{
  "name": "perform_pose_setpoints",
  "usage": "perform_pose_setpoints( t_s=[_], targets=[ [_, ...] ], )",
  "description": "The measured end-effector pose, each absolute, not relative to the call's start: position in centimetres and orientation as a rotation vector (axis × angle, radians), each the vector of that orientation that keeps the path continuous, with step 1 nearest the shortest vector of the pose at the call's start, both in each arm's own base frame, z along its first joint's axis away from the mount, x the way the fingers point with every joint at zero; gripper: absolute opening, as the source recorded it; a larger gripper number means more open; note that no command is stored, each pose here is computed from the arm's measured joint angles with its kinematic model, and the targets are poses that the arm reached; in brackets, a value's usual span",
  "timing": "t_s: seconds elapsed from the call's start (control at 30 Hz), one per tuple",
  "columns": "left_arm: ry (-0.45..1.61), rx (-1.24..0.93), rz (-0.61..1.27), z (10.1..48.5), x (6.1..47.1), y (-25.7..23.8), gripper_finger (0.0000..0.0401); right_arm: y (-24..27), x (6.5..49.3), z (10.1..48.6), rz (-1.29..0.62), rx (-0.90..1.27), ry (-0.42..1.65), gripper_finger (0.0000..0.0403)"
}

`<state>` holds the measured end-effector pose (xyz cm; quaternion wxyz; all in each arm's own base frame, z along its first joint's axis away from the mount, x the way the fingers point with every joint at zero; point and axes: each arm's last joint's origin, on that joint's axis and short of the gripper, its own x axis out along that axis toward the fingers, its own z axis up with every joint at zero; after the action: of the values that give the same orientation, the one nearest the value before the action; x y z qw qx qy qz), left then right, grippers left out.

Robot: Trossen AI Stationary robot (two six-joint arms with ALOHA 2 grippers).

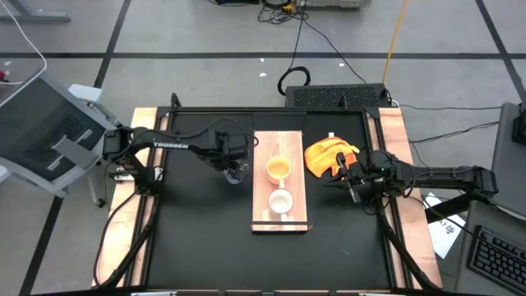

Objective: Stack small to large cups/mugs on shelf
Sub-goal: Put the transparent cup on the shelf

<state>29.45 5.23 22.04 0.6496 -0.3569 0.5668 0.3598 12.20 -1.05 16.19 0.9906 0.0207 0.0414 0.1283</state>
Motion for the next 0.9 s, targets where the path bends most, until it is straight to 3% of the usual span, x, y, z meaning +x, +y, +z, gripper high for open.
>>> perform_pose_setpoints(
  t_s=[0.7,0.9],
  targets=[
    [1.265,-0.877,0.805,21.8,29.9,5.5,0.0241,-1.1,12.2,16.2,0.257,0.042,0.083,0.0000],
    [1.326,-0.832,0.792,19.8,30.8,5.7,0.0187,-1.1,12.2,16.2,0.257,0.044,0.083,0.0000]
  ],
)
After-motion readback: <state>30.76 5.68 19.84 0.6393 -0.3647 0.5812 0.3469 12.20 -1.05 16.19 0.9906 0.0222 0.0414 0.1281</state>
